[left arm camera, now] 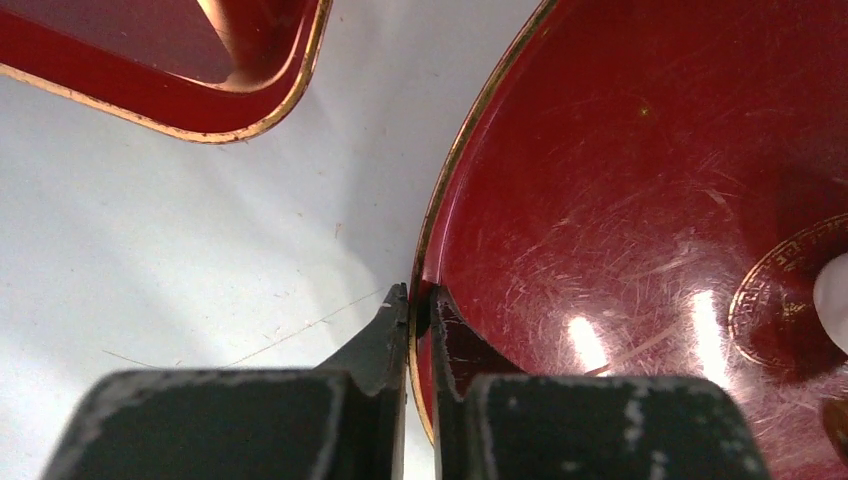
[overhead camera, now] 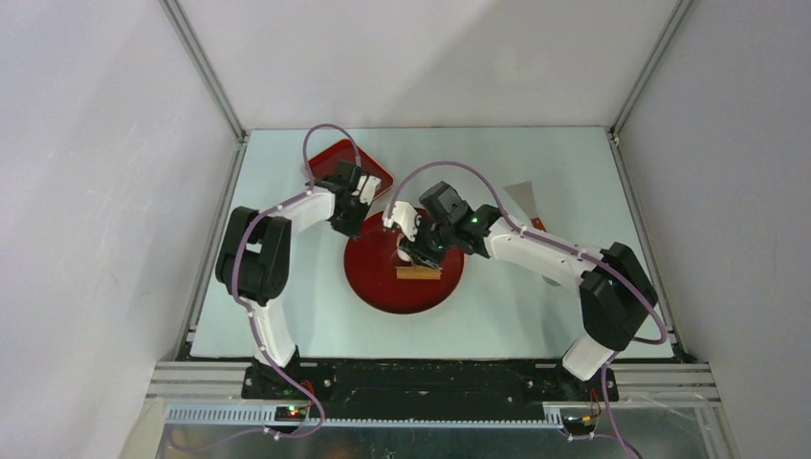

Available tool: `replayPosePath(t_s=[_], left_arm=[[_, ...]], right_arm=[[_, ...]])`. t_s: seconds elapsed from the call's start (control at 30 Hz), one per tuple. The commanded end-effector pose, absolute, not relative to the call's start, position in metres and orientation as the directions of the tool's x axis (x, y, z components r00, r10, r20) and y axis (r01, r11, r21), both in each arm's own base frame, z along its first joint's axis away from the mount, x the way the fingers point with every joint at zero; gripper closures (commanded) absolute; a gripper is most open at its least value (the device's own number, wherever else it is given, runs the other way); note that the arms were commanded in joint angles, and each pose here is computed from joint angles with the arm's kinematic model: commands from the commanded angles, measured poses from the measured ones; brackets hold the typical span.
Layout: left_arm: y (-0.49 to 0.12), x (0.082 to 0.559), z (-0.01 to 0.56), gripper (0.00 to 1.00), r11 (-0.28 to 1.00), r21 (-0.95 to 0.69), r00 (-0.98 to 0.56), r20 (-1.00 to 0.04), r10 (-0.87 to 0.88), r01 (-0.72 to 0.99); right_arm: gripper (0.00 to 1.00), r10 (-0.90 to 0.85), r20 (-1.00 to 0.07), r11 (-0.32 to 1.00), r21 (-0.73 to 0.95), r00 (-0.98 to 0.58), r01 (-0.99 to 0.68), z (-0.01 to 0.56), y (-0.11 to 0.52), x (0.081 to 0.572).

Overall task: Roll out the dumpling wrappers from the dough
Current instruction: Flatten out the dough on the work surface.

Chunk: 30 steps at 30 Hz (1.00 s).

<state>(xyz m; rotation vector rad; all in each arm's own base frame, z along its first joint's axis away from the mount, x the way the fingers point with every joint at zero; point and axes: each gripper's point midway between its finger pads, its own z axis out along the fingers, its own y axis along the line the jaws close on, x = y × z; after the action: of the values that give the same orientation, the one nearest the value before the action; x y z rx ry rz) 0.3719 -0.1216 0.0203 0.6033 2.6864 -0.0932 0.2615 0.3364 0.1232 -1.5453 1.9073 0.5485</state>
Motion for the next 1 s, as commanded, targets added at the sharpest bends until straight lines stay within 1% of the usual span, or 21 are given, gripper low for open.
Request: replayPosePath(t_s=[0.0,0.03,0.1,0.2,0.33,0.43,0.63,0.97], left_arm=[[-0.117,0.380,0.023,0.94,0.908,0.055,-0.833,-0.378,0.404,0.416],[-0.117,0.379,0.022,0.97,0.908,0.054,-0.836,-0.371,0.405,0.416],[-0.117,0.379,0.020,0.99,0.909,0.052,-0.841,-0.361,0.403,0.414],[-0.122,0.376,0.017,1.00,0.907,0.020,-0.848,-0.348,0.400,0.420],[-0.122,0.376,0.016,1.00,0.908,0.018,-0.851,-0.342,0.399,0.418],[-0.122,0.376,0.015,1.00,0.909,0.019,-0.852,-0.340,0.398,0.417],[-0.122,0.376,0.014,1.00,0.908,0.019,-0.854,-0.332,0.400,0.418],[-0.122,0.377,0.014,1.00,0.909,0.020,-0.855,-0.332,0.399,0.416]], right_arm=[[1.00,-0.570,-0.822,0.197,-0.146,0.008,-0.969,0.217,0.350,0.258],[1.00,-0.550,-0.835,0.211,-0.143,0.004,-0.967,0.226,0.349,0.260],[1.00,-0.507,-0.862,0.228,-0.121,-0.011,-0.966,0.246,0.352,0.265],[1.00,-0.474,-0.879,0.268,-0.090,-0.050,-0.959,0.253,0.354,0.278],[1.00,-0.482,-0.874,0.322,-0.106,-0.067,-0.941,0.239,0.357,0.302],[1.00,-0.491,-0.866,0.329,-0.077,-0.101,-0.941,0.221,0.362,0.312],[1.00,-0.513,-0.845,0.312,-0.019,-0.151,-0.950,0.196,0.369,0.309],[1.00,-0.551,-0.822,0.319,-0.050,-0.143,-0.946,0.178,0.378,0.310]])
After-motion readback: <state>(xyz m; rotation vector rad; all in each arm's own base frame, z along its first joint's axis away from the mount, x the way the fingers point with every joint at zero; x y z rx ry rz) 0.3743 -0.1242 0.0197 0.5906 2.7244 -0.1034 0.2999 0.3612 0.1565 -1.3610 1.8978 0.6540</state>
